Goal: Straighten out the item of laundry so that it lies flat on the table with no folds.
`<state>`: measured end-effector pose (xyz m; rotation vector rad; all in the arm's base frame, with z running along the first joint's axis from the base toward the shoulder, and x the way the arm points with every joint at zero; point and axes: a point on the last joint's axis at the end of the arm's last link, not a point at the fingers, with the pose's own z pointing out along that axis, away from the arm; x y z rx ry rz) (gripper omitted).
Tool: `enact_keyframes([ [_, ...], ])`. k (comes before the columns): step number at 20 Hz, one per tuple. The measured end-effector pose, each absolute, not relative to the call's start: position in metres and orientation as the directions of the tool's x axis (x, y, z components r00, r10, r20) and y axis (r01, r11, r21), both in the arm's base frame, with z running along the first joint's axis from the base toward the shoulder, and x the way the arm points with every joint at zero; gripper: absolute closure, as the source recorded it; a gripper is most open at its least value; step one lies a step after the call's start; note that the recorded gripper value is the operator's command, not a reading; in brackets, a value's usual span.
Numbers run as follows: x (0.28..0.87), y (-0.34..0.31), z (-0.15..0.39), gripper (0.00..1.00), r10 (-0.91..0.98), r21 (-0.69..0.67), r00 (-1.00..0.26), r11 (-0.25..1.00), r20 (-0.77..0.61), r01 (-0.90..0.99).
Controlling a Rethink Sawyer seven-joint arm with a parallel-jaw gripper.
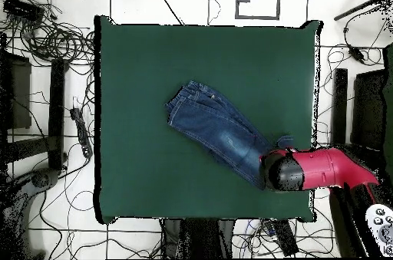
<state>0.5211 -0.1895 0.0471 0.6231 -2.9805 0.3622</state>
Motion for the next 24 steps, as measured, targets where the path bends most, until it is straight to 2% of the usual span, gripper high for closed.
enact_keyframes([
  [24, 0.526, -0.170, 0.062, 1.00, -0.420, -0.251, -0.894, 0.858, 0.155, -0.447],
])
